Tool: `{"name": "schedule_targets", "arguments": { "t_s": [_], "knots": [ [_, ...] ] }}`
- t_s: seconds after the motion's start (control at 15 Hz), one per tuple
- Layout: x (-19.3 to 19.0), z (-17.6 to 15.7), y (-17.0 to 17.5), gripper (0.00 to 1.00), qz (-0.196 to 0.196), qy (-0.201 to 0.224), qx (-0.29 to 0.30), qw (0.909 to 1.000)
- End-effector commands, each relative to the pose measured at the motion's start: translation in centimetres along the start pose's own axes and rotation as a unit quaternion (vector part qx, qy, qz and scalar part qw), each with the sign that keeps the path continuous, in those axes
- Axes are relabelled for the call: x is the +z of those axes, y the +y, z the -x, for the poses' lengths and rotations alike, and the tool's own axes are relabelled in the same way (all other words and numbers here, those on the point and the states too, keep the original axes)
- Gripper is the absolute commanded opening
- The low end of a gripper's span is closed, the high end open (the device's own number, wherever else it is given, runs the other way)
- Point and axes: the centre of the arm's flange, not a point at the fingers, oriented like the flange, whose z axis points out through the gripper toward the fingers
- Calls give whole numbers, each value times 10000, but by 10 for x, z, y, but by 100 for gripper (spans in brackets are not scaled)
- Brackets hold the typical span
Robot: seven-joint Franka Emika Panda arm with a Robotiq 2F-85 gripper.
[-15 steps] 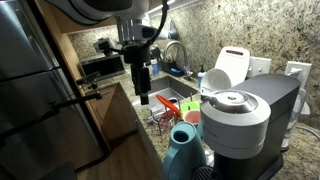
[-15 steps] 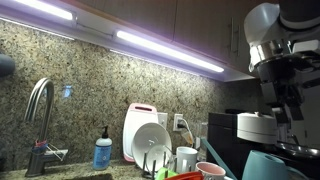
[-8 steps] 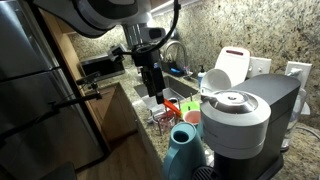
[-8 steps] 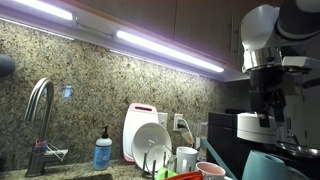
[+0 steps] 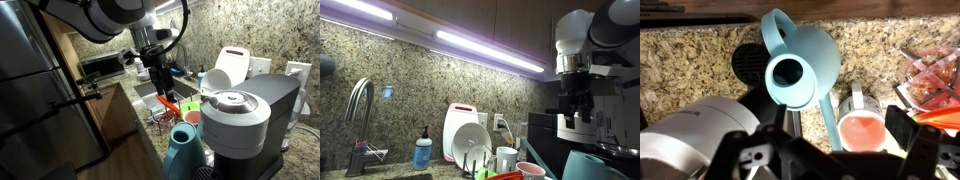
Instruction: Tilt the watering can over the mug
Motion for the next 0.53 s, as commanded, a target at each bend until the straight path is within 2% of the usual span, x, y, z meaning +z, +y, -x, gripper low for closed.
{"name": "schedule_targets", "arguments": {
  "t_s": [0.0, 0.07, 0.47],
  "knots": [
    [1, -11, 0, 100, 60, -10, 83, 9999],
    [2, -3, 0, 100, 2, -5, 9, 10000],
    [5, -4, 0, 100, 13, -32, 15, 10000]
  ]
}}
